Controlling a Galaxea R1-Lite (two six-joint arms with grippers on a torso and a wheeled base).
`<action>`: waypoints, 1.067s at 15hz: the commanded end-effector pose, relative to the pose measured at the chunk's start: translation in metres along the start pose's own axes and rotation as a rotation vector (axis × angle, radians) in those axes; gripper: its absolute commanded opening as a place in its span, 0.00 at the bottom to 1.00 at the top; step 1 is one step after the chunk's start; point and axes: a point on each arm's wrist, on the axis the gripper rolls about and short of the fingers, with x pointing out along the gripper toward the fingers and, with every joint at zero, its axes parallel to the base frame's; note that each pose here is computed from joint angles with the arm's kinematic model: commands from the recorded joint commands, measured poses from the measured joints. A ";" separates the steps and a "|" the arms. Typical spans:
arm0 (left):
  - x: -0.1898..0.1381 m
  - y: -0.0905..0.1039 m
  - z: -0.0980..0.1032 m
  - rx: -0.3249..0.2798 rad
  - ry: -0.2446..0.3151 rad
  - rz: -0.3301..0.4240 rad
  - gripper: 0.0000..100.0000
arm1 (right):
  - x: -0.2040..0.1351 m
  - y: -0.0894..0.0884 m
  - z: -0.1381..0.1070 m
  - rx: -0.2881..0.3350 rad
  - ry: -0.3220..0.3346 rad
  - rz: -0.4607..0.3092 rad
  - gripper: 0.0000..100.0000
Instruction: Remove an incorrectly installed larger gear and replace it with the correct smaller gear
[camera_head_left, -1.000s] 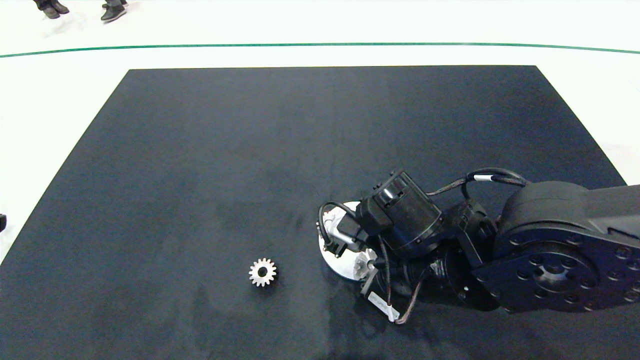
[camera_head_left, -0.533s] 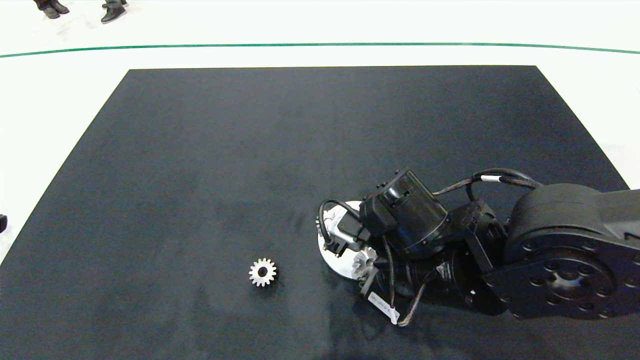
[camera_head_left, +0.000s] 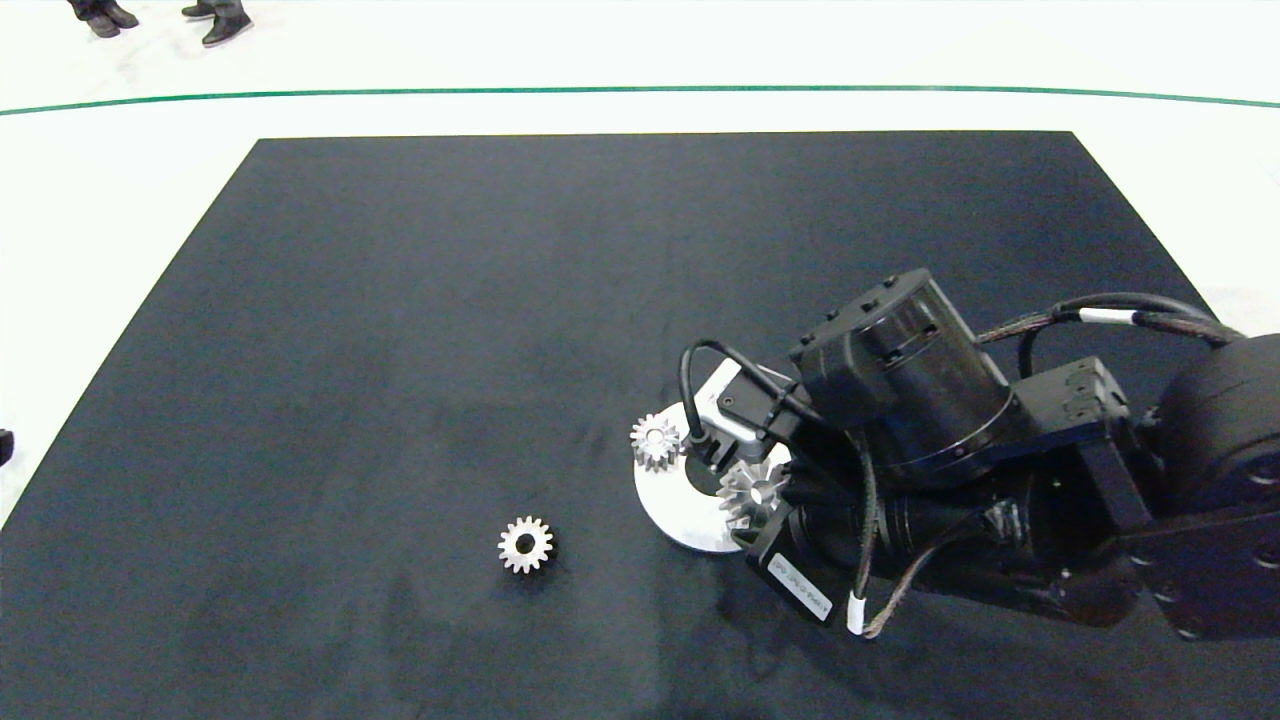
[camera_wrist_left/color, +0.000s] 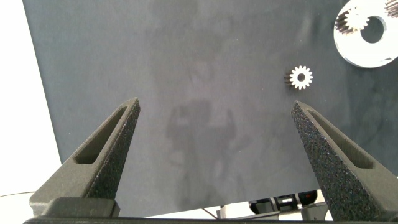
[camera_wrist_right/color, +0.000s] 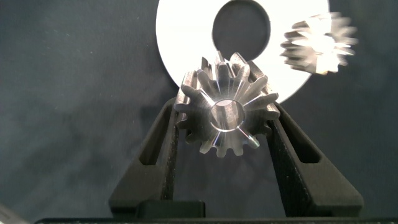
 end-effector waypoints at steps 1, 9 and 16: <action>0.002 0.000 0.000 0.001 0.009 -0.001 1.00 | -0.028 -0.016 -0.013 0.047 -0.037 -0.025 0.00; -0.005 0.001 0.002 -0.004 -0.022 0.007 1.00 | -0.028 -0.016 -0.059 0.153 0.082 -0.032 0.00; -0.006 0.001 0.002 -0.004 -0.026 0.006 1.00 | 0.023 -0.017 -0.074 0.175 0.201 -0.035 0.00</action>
